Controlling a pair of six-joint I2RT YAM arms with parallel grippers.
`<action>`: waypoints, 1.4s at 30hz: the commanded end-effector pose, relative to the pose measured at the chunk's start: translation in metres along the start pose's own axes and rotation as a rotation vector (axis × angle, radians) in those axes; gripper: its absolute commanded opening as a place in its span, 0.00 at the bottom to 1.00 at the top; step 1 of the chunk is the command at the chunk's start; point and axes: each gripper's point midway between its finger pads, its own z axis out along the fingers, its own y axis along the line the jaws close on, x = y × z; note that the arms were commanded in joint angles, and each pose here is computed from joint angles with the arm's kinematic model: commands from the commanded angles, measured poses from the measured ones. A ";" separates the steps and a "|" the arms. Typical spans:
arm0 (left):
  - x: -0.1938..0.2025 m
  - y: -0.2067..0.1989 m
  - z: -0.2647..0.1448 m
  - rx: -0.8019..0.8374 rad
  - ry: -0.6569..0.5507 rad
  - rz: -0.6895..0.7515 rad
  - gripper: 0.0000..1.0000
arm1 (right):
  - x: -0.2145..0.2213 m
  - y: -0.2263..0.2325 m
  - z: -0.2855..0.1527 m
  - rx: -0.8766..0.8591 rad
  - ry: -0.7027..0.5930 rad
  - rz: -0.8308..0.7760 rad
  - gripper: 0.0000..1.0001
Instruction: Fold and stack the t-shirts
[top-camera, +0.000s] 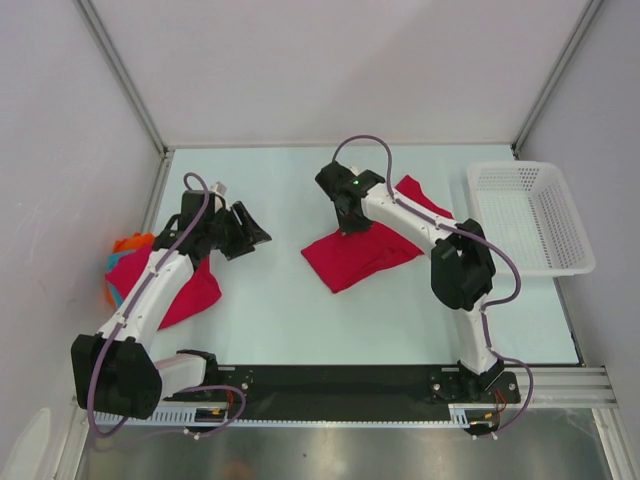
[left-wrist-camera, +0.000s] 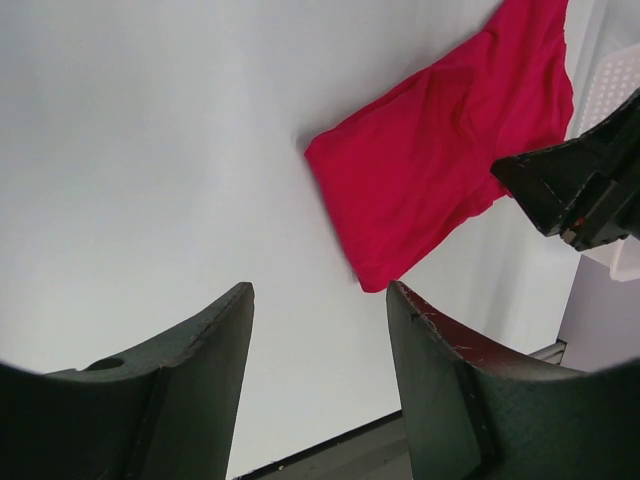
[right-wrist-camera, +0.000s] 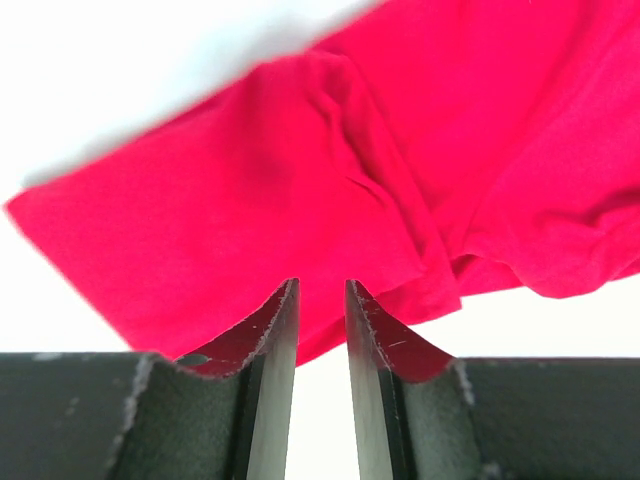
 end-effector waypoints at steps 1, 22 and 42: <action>-0.005 -0.002 0.001 0.026 -0.014 0.037 0.61 | -0.012 0.009 -0.004 -0.009 -0.015 -0.021 0.30; -0.011 0.005 0.008 -0.008 -0.009 0.037 0.61 | -0.030 -0.002 0.064 -0.039 0.052 -0.025 0.30; -0.010 0.008 0.011 -0.015 0.005 0.039 0.61 | -0.046 -0.014 0.068 -0.027 0.035 0.000 0.30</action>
